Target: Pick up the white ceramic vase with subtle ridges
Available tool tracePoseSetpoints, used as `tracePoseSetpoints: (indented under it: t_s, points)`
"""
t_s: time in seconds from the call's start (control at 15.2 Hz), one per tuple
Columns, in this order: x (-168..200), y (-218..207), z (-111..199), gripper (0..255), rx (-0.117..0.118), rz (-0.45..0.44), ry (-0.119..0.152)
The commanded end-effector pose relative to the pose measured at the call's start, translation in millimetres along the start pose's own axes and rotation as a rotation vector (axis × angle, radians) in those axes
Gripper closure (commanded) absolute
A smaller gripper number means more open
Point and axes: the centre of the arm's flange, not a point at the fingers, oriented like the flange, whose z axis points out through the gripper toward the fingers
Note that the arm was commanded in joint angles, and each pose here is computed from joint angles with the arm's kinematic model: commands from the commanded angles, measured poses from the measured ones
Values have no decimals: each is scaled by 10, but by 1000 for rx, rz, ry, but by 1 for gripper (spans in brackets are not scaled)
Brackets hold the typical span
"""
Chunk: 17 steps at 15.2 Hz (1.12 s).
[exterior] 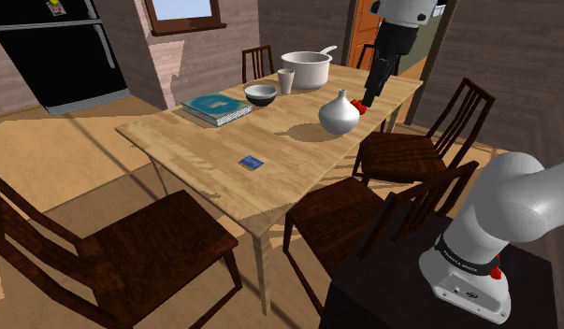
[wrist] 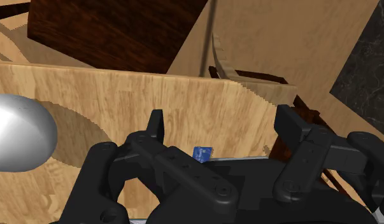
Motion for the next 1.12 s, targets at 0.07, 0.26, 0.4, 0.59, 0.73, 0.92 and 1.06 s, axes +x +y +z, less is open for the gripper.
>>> tracePoseSetpoints:
  t_s: [0.07, 0.26, 0.4, 0.59, 0.73, 0.92, 1.06]
  points:
    - [45, 118, 34, 0, -2, -3, -1]
    - [181, 470, 135, 0, -6, -13, -5]
    - [274, 704, 202, 0, -10, -19, -7]
    - [415, 1055, 301, 0, -14, -29, -11]
    - [511, 1289, 366, 0, -18, -36, -13]
    - [657, 1638, 463, 0, -22, -45, -16]
    - [757, 1870, 528, 0, -26, -52, -19]
